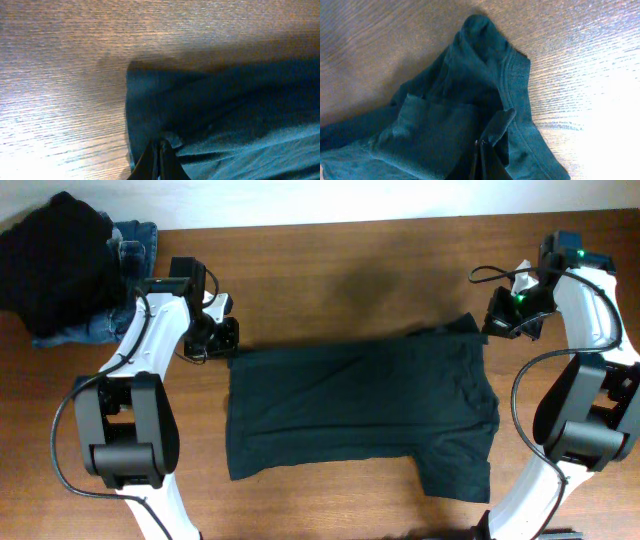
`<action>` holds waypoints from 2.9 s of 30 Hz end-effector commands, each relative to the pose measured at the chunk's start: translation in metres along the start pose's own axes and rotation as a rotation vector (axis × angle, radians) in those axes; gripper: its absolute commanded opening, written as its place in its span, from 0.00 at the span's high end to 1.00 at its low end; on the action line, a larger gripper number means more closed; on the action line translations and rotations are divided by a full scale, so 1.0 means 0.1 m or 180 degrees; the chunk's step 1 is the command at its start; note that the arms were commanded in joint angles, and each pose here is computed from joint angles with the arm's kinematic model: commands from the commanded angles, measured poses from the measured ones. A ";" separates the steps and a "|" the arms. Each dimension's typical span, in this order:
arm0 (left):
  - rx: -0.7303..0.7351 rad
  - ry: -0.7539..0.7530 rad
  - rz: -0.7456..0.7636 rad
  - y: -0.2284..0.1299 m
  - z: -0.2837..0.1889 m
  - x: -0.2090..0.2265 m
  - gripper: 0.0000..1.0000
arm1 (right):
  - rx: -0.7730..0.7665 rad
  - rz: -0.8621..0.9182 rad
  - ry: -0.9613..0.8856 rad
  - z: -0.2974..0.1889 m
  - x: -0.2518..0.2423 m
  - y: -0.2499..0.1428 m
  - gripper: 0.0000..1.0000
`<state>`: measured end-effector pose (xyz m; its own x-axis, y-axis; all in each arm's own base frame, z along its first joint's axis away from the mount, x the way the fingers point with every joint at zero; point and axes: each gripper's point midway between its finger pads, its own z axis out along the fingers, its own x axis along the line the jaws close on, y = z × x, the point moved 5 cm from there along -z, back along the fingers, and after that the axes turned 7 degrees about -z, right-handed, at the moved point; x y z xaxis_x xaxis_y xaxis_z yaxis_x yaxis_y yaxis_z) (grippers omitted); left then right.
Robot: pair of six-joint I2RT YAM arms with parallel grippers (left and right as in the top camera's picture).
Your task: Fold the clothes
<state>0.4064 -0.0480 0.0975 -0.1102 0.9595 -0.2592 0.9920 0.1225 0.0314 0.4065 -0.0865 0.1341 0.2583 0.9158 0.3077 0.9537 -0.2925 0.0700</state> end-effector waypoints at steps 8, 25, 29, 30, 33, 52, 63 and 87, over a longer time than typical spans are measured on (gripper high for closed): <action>-0.0133 0.0004 -0.0008 0.02 -0.17 -0.03 0.94 | 0.0127 0.0007 -0.0050 0.05 -0.04 -0.14 0.96; -0.0137 0.0026 -0.0009 0.02 -0.17 -0.02 0.89 | 0.0251 0.0039 -0.0192 0.06 -0.10 -0.22 0.96; -0.0137 0.0025 -0.0009 0.02 -0.17 -0.02 0.89 | 0.0310 0.0056 -0.0191 0.06 -0.10 -0.26 0.96; -0.0137 0.0025 -0.0009 0.02 -0.17 -0.02 0.89 | 0.0318 0.0058 -0.0191 0.06 -0.10 -0.26 0.96; -0.0137 0.0026 -0.0009 0.02 -0.17 -0.02 0.89 | 0.0328 0.0061 -0.0193 0.06 -0.10 -0.27 0.96; -0.0138 0.0026 -0.0007 0.02 -0.17 -0.02 0.88 | 0.0509 0.0103 -0.0308 0.06 -0.14 -0.38 0.89; -0.0138 0.0026 -0.0007 0.02 -0.17 -0.02 0.88 | 0.0521 0.0106 -0.0319 0.06 -0.15 -0.38 0.79; -0.0113 -0.0015 0.0423 -0.01 -0.13 -0.16 0.55 | 0.0179 -0.0333 0.0010 0.22 0.39 -0.17 0.23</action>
<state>0.4061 -0.0503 0.0971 -0.0740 0.9660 -0.2476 0.9954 0.0866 0.0404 0.3980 -0.0610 0.1176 0.2079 0.9383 0.2763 0.9752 -0.2206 0.0154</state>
